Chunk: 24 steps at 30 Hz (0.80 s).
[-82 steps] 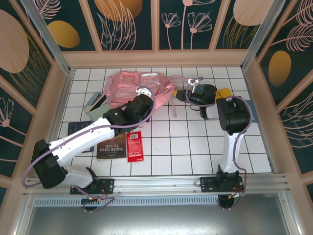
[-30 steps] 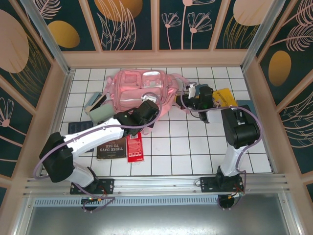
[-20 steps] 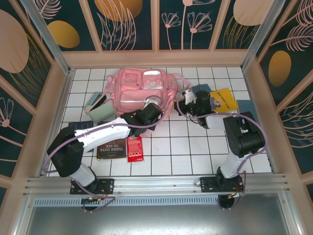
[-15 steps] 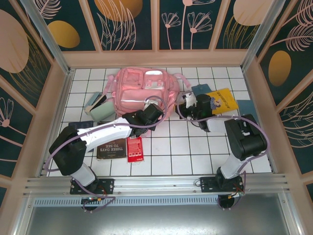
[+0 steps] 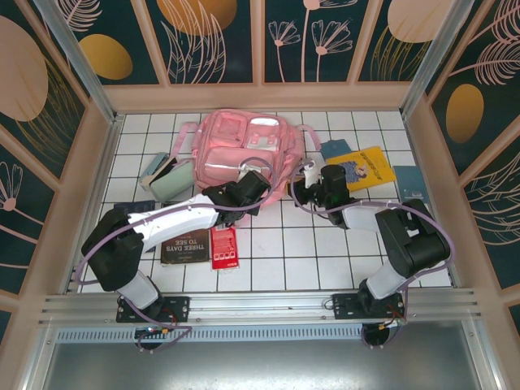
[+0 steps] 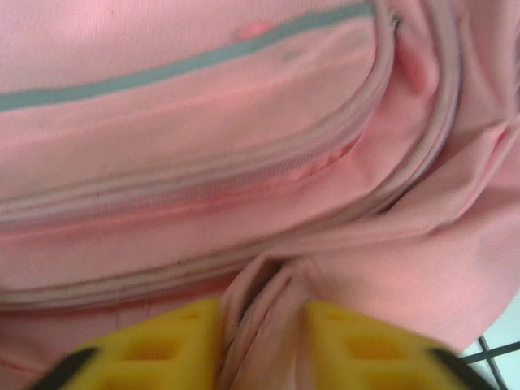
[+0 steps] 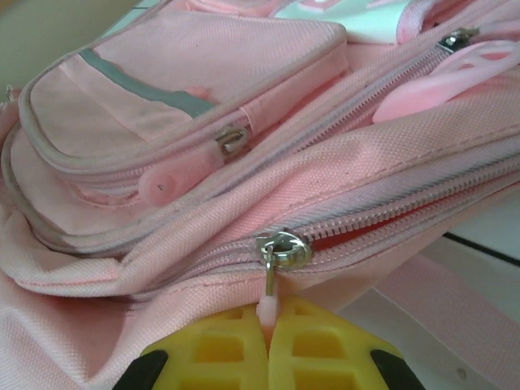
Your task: Pack the student bag
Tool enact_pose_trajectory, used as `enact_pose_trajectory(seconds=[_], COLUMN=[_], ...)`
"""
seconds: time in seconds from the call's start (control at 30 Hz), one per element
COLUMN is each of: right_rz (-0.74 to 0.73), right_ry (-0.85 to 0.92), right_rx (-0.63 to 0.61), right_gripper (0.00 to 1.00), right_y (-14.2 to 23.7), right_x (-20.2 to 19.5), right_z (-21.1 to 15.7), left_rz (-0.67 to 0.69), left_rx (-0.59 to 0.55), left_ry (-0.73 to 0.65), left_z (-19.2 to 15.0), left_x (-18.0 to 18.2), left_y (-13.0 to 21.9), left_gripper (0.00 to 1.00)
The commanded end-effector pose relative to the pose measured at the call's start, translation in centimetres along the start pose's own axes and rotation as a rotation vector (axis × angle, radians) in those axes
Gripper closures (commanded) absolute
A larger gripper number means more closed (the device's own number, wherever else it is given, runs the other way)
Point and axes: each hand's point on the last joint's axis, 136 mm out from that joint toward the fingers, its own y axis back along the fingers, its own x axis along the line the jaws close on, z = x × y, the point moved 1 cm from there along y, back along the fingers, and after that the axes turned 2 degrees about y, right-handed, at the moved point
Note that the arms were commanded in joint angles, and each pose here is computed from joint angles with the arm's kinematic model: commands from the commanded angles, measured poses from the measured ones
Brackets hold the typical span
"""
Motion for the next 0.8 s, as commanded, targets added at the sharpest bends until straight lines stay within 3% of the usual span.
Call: enact_pose_trajectory(seconds=[0.0, 0.2, 0.4, 0.63, 0.77], right_rz=[0.109, 0.11, 0.123, 0.134, 0.133], right_ry=[0.057, 0.04, -0.001, -0.016, -0.022], right_rx=[-0.032, -0.064, -0.054, -0.065, -0.063], right_gripper=[1.0, 1.0, 1.0, 1.0, 1.0], right_y=[0.6, 1.0, 0.8, 0.8, 0.8], right_x=[2.8, 2.7, 2.3, 2.2, 2.1], right_z=[0.2, -0.2, -0.8, -1.1, -1.2], left_rz=[-0.11, -0.238, -0.348, -0.361, -0.4], left_rx=[-0.191, -0.171, -0.078, 0.015, 0.061], left_ry=[0.104, 0.068, 0.012, -0.013, -0.035], left_z=[6.9, 10.1, 11.1, 10.6, 9.4], left_x=[-1.3, -3.7, -7.8, -9.9, -10.9], left_y=[2.7, 0.9, -4.8, -10.3, -11.6], left_gripper=[0.5, 0.54, 0.65, 0.66, 0.62])
